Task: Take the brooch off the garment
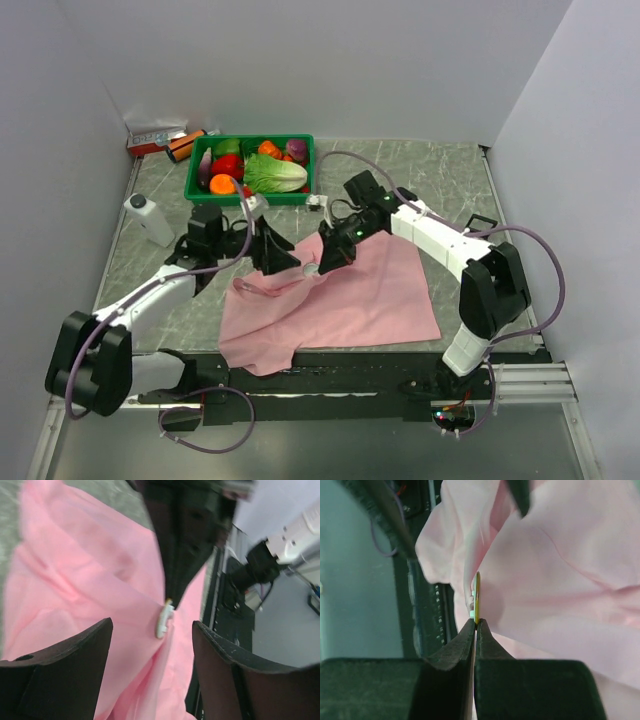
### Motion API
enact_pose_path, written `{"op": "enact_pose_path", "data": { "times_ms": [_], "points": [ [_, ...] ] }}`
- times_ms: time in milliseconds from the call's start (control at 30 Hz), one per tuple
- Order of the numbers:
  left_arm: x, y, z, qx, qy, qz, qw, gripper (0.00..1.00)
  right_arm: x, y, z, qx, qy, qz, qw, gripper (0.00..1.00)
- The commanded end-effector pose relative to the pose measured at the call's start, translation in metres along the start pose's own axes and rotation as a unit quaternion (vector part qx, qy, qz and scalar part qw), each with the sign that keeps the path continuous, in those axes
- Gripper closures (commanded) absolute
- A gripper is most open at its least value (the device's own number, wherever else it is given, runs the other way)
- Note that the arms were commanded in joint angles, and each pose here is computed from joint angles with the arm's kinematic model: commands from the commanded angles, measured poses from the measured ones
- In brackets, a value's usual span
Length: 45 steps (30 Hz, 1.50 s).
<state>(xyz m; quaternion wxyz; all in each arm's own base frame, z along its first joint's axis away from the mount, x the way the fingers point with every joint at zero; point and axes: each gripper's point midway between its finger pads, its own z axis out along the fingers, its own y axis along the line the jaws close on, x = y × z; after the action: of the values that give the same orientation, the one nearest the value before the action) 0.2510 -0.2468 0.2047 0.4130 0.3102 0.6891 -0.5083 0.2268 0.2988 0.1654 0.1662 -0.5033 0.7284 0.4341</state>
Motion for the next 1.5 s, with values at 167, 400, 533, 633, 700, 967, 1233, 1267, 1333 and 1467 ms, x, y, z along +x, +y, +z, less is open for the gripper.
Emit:
{"op": "enact_pose_path", "data": {
  "times_ms": [167,400,533,633,700,967,1233,1267,1333,1467],
  "points": [
    [0.015,0.003,0.055,0.025,-0.024,-0.061,0.998,0.28,0.026,-0.016,-0.004,-0.010,-0.112,0.121,0.986,1.00],
    [0.056,0.024,0.099,0.069,0.035,-0.118,0.990,0.28,0.057,-0.050,0.003,0.096,-0.148,0.185,0.967,1.00],
    [0.060,0.029,0.114,0.115,0.046,-0.152,0.981,0.32,0.074,-0.055,0.013,0.064,-0.147,0.231,0.960,1.00],
    [0.061,0.031,0.120,0.133,0.041,-0.174,0.975,0.34,0.084,-0.061,0.018,0.047,-0.145,0.257,0.954,1.00],
    [0.065,0.034,0.121,0.136,0.042,-0.185,0.972,0.37,0.091,-0.068,0.022,0.041,-0.137,0.270,0.952,1.00],
    [0.088,0.044,0.121,0.129,0.088,-0.194,0.968,0.47,0.101,-0.083,0.019,0.015,-0.153,0.292,0.944,1.00],
    [0.098,0.051,0.117,0.122,0.137,-0.119,0.976,0.47,0.086,-0.069,0.013,-0.033,-0.185,0.251,0.949,1.00],
    [0.099,0.051,0.116,0.124,0.139,-0.119,0.975,0.48,0.086,-0.069,0.013,-0.035,-0.185,0.251,0.949,1.00],
    [0.100,0.046,0.114,0.135,0.140,-0.122,0.973,0.49,0.086,-0.071,0.014,-0.034,-0.185,0.251,0.950,1.00],
    [0.104,0.041,0.112,0.149,0.148,-0.131,0.969,0.53,0.083,-0.074,0.014,-0.030,-0.189,0.248,0.950,1.00]
  ]
}}
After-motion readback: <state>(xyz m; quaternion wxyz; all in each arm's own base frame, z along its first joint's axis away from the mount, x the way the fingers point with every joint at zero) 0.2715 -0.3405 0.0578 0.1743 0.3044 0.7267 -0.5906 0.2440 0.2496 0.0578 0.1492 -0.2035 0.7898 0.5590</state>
